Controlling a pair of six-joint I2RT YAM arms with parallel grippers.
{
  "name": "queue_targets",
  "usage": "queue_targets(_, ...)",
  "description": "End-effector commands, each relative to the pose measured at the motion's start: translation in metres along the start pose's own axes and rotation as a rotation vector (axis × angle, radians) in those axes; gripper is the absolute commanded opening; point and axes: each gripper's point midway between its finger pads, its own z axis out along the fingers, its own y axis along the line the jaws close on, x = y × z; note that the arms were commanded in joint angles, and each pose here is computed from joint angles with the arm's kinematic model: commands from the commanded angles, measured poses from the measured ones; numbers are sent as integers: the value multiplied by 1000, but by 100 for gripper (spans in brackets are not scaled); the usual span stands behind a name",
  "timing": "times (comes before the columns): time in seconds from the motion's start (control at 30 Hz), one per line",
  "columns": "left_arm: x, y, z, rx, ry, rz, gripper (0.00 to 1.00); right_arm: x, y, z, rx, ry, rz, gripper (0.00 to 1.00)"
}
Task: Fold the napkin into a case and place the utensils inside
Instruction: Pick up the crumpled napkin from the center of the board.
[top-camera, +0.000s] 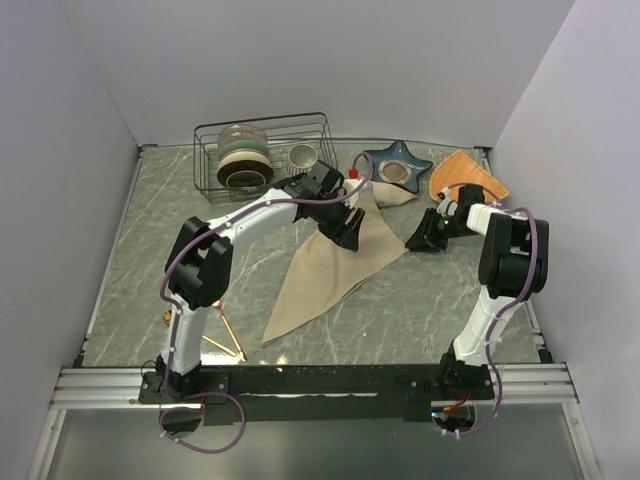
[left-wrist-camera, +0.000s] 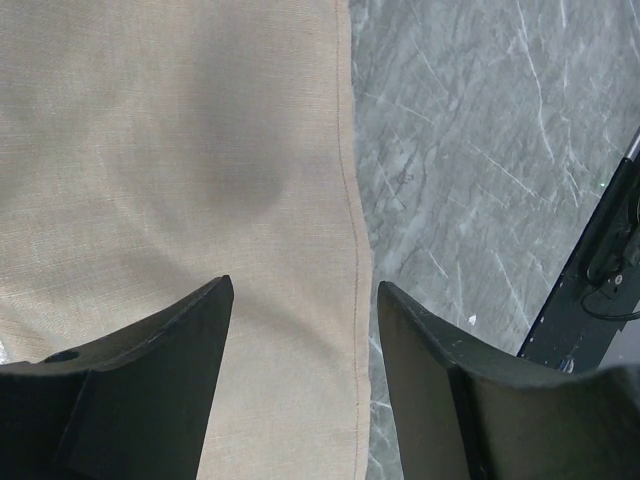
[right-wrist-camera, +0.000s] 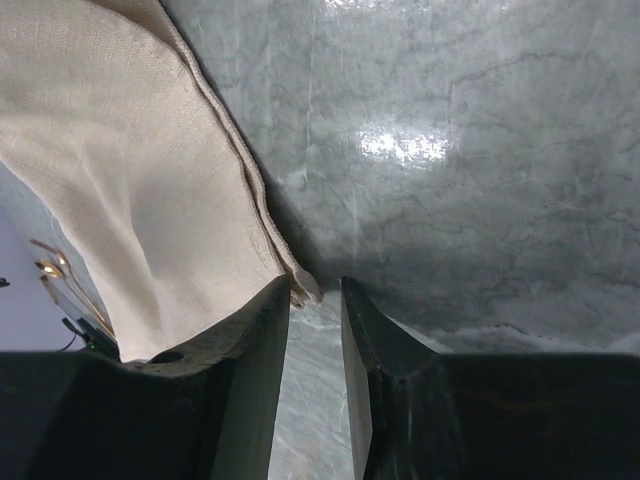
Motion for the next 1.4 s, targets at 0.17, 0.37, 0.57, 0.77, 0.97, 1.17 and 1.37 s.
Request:
queue_targets(0.17,-16,-5,-21,28,-63,7,66,1,8,14,-14,26,-61,31)
queue_targets(0.37,-14,3,-31,40,-75,-30,64,0,21,6,-49,32,-82,0)
queue_targets(0.57,-3,9,-59,55,-116,-59,64,-3,88,-41,-223,-38,-171,0)
queue_targets(0.77,-6,-5,-90,48,-237,-37,68,27,180,-63,-417,-55,-289,0)
queue_targets(0.97,-30,-6,-78,58,-294,-39,71,39,210,-58,-453,-40,-335,0)
queue_targets(1.17,-47,-13,-49,106,-295,-44,72,39,208,-54,-446,-28,-324,0)
queue_targets(1.37,-51,-21,-46,183,-307,-29,71,40,202,-46,-436,-11,-310,0)
